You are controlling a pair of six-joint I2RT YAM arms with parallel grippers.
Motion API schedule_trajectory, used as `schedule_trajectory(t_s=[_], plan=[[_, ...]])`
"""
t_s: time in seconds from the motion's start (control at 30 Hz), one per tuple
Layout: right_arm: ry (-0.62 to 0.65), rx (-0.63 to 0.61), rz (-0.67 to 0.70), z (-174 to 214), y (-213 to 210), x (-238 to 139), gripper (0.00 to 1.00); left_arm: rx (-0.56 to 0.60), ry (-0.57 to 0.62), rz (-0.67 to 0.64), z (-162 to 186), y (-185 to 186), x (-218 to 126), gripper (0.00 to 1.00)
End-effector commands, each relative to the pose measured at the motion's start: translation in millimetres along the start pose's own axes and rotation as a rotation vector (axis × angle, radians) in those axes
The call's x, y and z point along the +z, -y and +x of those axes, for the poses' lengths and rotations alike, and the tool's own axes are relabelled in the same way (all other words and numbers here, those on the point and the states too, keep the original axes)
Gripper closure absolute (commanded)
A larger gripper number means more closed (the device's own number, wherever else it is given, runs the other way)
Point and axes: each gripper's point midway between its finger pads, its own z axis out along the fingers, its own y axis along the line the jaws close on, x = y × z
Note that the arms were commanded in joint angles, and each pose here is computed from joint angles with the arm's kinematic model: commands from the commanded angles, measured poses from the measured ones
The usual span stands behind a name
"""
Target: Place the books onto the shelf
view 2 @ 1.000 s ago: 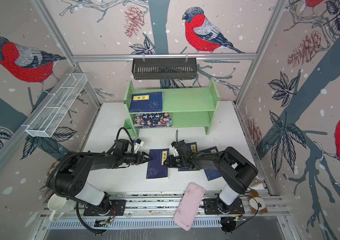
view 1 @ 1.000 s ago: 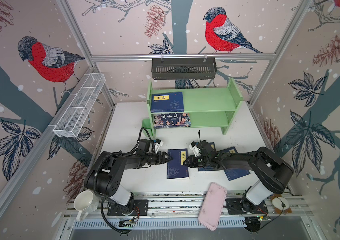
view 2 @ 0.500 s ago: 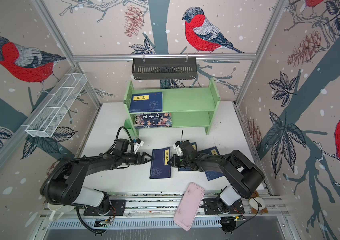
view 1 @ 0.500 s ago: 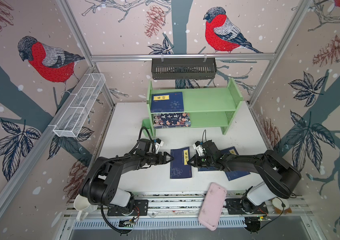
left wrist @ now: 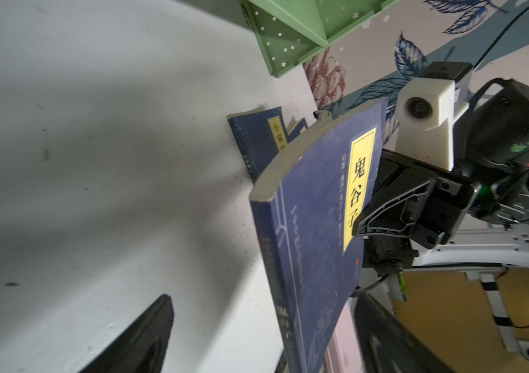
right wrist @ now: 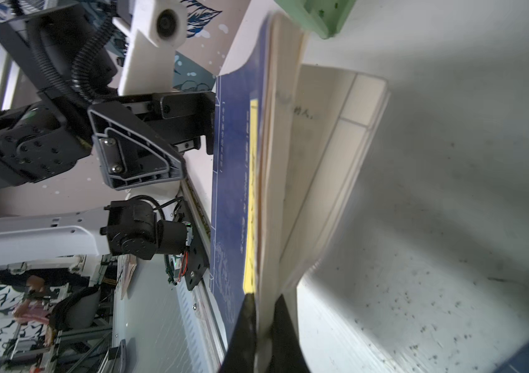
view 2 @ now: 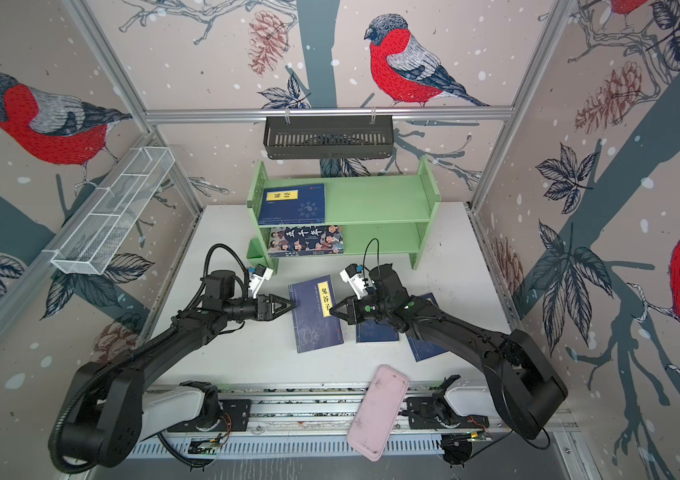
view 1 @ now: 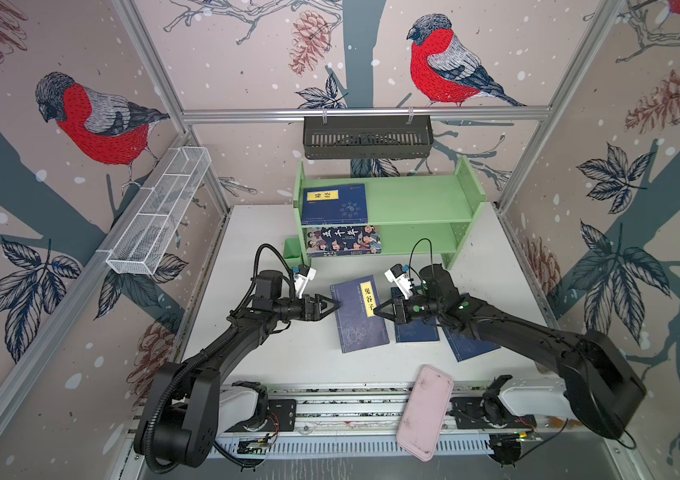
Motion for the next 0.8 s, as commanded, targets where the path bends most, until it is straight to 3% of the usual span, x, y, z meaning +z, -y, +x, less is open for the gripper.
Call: schedule_trajectory(t_s=[0.0, 0.13, 0.23, 0.33, 0.37, 0.4, 0.5, 0.6, 0.77], plan=[[-0.036, -0.091, -0.089, 0.7, -26.1, -3.5, 0.99, -0.014, -0.022, 0.156, -3.0, 31.1, -2.5, 0.16], [-0.049, -0.131, -0.125, -0.2, -40.6, -4.6, 0.99, -0.012, -0.026, 0.205, -5.0, 43.5, -5.3, 0.27], [-0.071, -0.148, -0.143, 0.5, -46.4, -1.6, 0.99, -0.014, -0.029, 0.263, -9.4, 58.6, -8.0, 0.48], [-0.076, -0.162, -0.154, -2.4, -50.9, 0.6, 0.98, -0.006, -0.023, 0.280, -13.1, 65.7, -10.0, 0.80], [-0.076, -0.168, -0.155, -4.4, -52.6, 1.2, 0.94, -0.003, -0.021, 0.280, -14.3, 67.0, -10.4, 0.88], [-0.074, -0.169, -0.146, -7.2, -52.0, 1.7, 0.82, 0.003, -0.019, 0.281, -15.2, 68.3, -10.9, 0.98], [-0.041, -0.175, -0.101, -18.0, -49.6, -1.0, 0.70, 0.035, -0.014, 0.295, -20.2, 76.4, -13.6, 1.00], [0.030, -0.180, -0.069, -35.6, -50.0, -13.7, 0.49, 0.101, -0.007, 0.316, -33.5, 92.5, -18.1, 1.00], [0.218, -0.220, -0.009, -73.4, -61.0, -59.7, 0.37, 0.255, 0.015, 0.295, -65.4, 122.4, -27.5, 1.00]])
